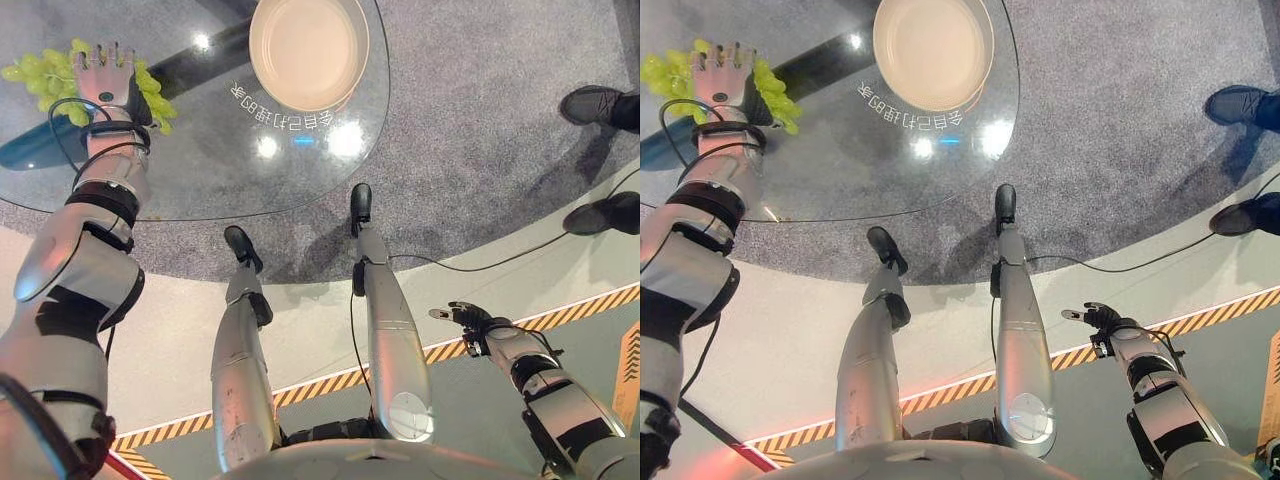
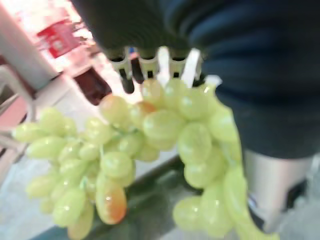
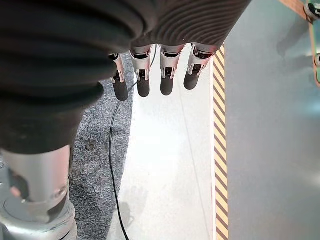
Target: Pick up fruits into the plate
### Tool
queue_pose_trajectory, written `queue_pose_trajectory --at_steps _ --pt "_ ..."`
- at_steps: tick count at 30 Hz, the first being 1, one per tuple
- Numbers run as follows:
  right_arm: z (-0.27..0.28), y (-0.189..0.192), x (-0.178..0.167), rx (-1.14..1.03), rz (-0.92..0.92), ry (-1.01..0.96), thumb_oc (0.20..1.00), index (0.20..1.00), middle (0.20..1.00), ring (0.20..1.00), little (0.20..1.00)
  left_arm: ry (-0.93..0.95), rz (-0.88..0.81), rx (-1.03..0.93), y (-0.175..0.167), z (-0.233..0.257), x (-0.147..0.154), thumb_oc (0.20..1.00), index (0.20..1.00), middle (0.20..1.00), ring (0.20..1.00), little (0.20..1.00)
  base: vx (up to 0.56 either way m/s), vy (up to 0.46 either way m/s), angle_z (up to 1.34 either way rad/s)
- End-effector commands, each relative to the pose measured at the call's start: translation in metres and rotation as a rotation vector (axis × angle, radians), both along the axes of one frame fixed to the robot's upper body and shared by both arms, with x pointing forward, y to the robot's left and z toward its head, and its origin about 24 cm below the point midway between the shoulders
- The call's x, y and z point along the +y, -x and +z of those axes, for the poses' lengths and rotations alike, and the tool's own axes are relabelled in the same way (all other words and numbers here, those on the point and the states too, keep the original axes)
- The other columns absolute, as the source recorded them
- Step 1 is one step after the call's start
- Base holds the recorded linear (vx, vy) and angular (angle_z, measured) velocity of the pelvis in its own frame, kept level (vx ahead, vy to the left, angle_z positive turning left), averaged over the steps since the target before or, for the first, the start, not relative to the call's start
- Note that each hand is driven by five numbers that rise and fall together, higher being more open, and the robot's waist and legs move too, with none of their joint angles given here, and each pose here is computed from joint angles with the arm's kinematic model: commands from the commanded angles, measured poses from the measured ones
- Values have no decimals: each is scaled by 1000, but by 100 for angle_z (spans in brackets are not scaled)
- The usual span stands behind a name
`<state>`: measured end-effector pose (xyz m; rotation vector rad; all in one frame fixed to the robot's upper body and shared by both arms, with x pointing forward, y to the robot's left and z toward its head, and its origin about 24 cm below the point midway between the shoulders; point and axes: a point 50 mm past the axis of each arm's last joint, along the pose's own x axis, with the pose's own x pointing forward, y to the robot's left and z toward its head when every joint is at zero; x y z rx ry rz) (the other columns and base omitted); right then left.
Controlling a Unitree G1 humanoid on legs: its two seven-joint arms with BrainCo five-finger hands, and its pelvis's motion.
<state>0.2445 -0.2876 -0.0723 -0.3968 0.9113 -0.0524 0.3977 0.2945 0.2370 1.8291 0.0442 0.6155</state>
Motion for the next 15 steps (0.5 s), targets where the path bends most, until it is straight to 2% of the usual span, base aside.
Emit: queue_pose_trajectory --at_steps 1,15 --pt "-1 23 -28 23 -54 59 1000 1000 1000 1000 1000 -105 186 84 19 8 43 1000 1000 1000 1000 1000 11 40 -1" --pt "8 21 -36 -15 -54 75 1000 1000 1000 1000 1000 -443 237 240 25 5 49 1000 1000 1000 1000 1000 8 4 -3"
